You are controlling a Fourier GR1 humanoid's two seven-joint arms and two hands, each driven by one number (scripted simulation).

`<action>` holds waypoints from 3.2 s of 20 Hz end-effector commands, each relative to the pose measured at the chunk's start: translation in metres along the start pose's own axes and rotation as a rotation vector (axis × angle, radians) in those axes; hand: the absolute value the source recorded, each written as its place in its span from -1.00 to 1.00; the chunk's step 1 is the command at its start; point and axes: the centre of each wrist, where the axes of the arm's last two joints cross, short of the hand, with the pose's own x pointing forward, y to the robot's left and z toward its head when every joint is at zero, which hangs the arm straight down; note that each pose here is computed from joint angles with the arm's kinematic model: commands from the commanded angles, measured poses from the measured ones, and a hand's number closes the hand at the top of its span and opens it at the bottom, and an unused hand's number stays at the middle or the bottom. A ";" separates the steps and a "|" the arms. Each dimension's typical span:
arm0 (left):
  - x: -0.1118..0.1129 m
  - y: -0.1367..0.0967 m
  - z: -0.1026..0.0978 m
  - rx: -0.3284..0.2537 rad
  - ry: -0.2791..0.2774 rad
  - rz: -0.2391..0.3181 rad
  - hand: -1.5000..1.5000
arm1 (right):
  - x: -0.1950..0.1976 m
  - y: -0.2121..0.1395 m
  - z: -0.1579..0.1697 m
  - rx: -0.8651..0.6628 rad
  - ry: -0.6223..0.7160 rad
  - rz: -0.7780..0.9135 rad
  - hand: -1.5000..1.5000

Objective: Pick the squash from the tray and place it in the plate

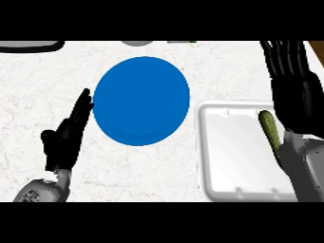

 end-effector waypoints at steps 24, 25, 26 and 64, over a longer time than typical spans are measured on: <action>0.066 0.069 -0.021 -0.047 -0.230 -0.062 0.00 | -0.031 -0.028 0.107 0.227 0.146 0.488 -1.00; 0.054 0.078 -0.029 -0.056 -0.227 -0.051 0.00 | -0.017 -0.065 0.095 0.250 0.156 0.548 -1.00; 0.067 0.078 -0.032 -0.051 -0.239 -0.053 0.00 | -0.004 -0.051 0.080 0.257 0.187 0.611 -1.00; 0.063 0.084 -0.034 -0.051 -0.232 -0.055 0.00 | -0.032 -0.074 0.065 0.680 1.105 1.334 -1.00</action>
